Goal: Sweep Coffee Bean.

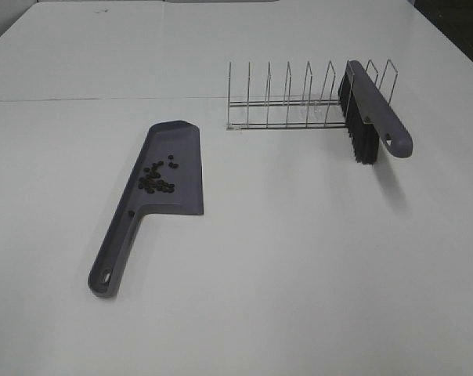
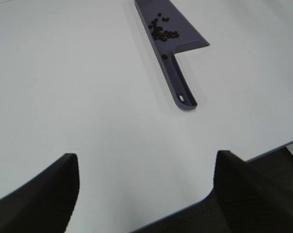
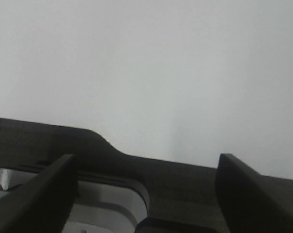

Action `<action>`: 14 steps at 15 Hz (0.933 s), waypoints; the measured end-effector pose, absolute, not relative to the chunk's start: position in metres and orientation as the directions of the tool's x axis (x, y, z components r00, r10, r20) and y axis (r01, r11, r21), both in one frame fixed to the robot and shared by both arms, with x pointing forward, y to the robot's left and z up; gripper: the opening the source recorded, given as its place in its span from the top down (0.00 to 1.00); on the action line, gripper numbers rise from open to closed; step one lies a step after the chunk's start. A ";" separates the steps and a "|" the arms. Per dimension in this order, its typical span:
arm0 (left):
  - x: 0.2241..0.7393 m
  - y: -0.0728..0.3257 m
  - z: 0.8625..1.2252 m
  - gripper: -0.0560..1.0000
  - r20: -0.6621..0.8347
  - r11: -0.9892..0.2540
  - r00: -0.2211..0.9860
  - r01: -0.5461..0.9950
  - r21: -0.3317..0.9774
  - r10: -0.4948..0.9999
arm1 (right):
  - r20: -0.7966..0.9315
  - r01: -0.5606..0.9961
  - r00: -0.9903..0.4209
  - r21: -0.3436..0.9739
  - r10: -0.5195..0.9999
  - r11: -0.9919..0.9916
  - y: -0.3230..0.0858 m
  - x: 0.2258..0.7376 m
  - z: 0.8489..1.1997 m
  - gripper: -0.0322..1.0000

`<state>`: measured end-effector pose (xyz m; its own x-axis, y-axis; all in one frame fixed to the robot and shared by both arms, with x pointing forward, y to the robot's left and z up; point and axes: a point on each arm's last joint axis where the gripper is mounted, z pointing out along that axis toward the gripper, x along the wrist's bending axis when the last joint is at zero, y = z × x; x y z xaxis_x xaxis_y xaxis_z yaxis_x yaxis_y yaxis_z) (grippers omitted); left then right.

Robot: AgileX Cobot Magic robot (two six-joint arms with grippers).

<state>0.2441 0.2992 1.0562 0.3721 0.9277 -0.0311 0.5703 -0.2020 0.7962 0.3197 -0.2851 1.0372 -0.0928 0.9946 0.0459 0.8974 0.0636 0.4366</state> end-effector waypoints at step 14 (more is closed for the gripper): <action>0.251 0.295 1.051 0.27 -0.029 -0.200 0.394 0.527 0.826 0.919 | -0.032 0.438 -0.198 0.891 0.980 0.118 -0.296 0.232 1.053 0.25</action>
<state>0.2512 0.2946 1.0513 0.3939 0.9187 -0.0294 0.5269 -0.1995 0.8262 0.2320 -0.2963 1.0535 -0.1980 0.9797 -0.0320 0.4377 0.1176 0.8914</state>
